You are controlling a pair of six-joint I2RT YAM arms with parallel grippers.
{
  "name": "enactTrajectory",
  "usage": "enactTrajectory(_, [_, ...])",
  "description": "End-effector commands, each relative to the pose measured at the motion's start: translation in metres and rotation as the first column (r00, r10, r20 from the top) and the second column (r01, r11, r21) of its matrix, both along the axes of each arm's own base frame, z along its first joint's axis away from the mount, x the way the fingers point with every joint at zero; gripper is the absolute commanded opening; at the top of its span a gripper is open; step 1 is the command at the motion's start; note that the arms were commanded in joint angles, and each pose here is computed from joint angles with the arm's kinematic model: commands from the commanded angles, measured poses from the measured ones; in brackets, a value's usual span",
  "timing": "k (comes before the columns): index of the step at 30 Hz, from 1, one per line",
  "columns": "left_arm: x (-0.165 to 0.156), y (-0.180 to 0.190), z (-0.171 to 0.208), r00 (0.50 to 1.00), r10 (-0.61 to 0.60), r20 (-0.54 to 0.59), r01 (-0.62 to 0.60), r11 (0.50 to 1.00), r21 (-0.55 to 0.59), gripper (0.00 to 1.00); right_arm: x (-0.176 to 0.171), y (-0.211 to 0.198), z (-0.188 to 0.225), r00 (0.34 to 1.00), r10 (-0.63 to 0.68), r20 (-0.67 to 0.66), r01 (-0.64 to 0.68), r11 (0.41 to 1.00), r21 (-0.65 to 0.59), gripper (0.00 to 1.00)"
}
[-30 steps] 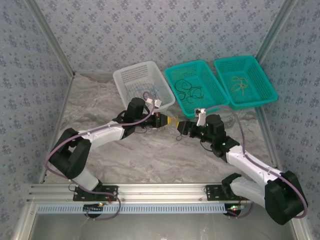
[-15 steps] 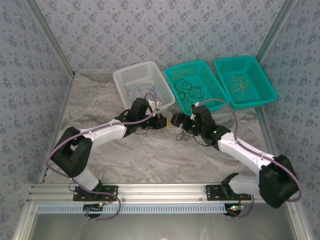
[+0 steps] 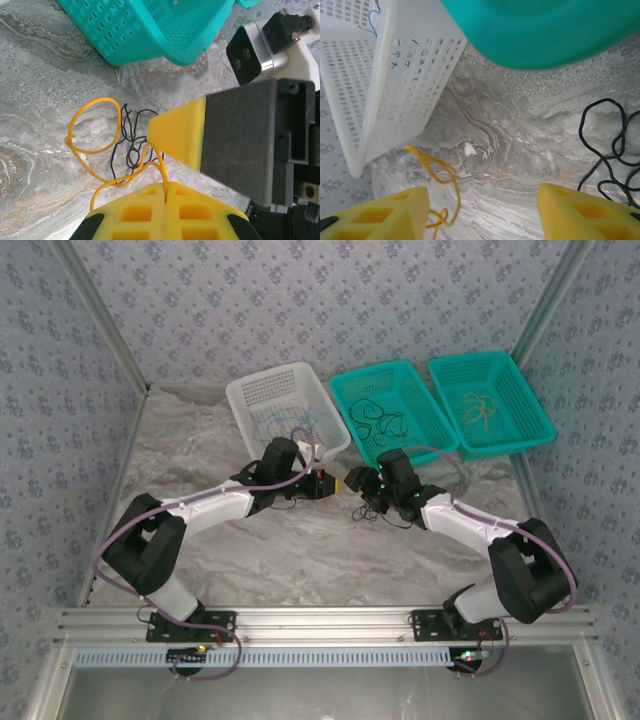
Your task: Untangle the cables
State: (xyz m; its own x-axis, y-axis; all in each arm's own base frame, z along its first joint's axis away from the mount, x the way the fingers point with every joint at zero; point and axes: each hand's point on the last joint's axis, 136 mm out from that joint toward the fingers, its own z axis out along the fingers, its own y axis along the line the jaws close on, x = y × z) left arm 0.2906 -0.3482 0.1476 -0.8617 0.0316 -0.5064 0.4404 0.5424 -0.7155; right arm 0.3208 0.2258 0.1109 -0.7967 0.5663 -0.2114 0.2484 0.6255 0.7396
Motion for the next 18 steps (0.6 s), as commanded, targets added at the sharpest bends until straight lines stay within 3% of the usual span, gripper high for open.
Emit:
enactTrajectory(1, [-0.006,-0.006,0.016,0.998,-0.043,0.048,0.045,0.998,-0.052,0.00,0.004,0.004,0.002,1.000,-0.018,-0.015,0.019,0.998,0.062,0.61])
enactTrajectory(6, [-0.008,-0.009,0.017,0.997,-0.062,0.051,0.066,0.995,-0.069,0.00,0.008,0.006,0.010,1.000,-0.023,0.013,0.021,0.992,0.127,0.61])
enactTrajectory(10, [-0.010,-0.011,0.017,0.996,-0.073,0.050,0.077,0.994,-0.080,0.00,0.008,0.004,0.006,1.000,-0.021,0.021,0.019,0.994,0.106,0.61])
enactTrajectory(18, [-0.019,-0.019,0.028,0.989,-0.124,0.083,0.135,0.982,-0.135,0.00,0.011,0.009,0.000,1.000,-0.021,0.014,0.019,0.987,0.158,0.52])
